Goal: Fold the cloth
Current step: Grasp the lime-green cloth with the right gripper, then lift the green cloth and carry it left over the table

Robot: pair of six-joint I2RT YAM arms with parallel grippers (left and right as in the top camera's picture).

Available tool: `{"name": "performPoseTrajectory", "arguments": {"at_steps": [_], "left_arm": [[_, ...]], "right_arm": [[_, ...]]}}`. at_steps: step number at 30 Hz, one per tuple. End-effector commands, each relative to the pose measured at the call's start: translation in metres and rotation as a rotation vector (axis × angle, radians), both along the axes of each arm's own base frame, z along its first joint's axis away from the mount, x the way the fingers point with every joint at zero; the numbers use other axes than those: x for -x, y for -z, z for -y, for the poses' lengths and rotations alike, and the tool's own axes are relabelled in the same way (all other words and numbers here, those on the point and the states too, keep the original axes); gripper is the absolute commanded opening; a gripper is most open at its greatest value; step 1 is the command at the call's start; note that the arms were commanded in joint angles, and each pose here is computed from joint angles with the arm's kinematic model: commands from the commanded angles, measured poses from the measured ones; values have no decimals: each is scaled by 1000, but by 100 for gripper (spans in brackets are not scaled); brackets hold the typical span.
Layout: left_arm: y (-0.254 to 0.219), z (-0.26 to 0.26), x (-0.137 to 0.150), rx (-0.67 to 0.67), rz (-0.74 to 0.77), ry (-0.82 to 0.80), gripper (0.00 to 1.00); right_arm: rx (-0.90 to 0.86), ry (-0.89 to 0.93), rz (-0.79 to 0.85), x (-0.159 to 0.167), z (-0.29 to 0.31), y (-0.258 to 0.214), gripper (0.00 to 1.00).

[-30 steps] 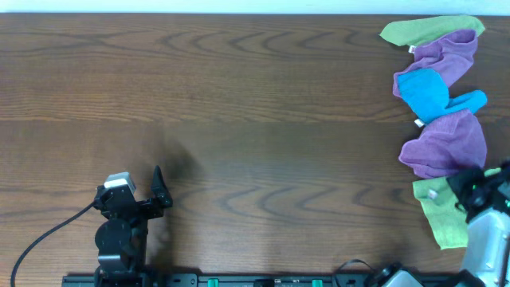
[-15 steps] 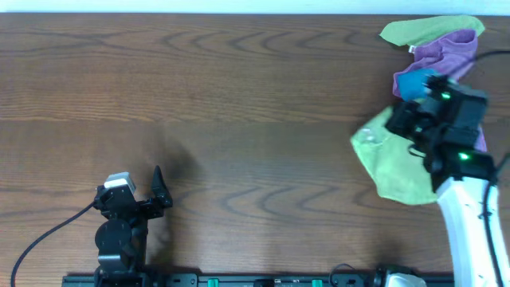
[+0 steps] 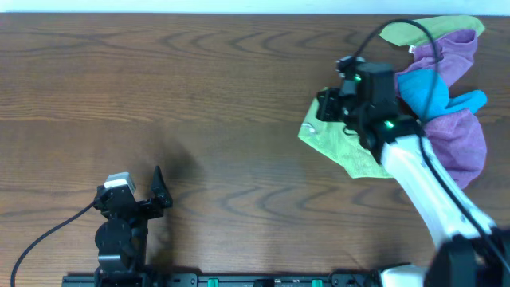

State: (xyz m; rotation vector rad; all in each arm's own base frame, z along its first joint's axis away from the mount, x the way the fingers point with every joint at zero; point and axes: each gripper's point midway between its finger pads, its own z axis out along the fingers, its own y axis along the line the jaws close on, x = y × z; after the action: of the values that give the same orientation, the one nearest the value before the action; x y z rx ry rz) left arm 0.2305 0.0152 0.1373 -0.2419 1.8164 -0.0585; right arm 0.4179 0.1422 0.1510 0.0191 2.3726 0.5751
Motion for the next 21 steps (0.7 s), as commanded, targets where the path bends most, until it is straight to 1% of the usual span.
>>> {"name": "performPoseTrajectory", "arguments": {"at_steps": [1, 7, 11, 14, 17, 21], "left_arm": [[12, 0, 0, -15, -27, 4, 95], [12, 0, 0, -15, -27, 5, 95], [12, 0, 0, -15, -27, 4, 95], [12, 0, 0, -15, -27, 5, 95], [12, 0, 0, -15, -27, 4, 95], [12, 0, 0, -15, -27, 4, 95]], "right_arm": [[-22, -35, 37, -24, -25, -15, 1], [-68, -161, 56, -60, -80, -20, 1], [-86, -259, 77, -64, -117, -24, 1], [-108, -383, 111, -49, -150, -35, 1], [-133, -517, 127, -26, -181, -42, 1], [-126, -664, 122, 2, -202, -38, 1]]}}
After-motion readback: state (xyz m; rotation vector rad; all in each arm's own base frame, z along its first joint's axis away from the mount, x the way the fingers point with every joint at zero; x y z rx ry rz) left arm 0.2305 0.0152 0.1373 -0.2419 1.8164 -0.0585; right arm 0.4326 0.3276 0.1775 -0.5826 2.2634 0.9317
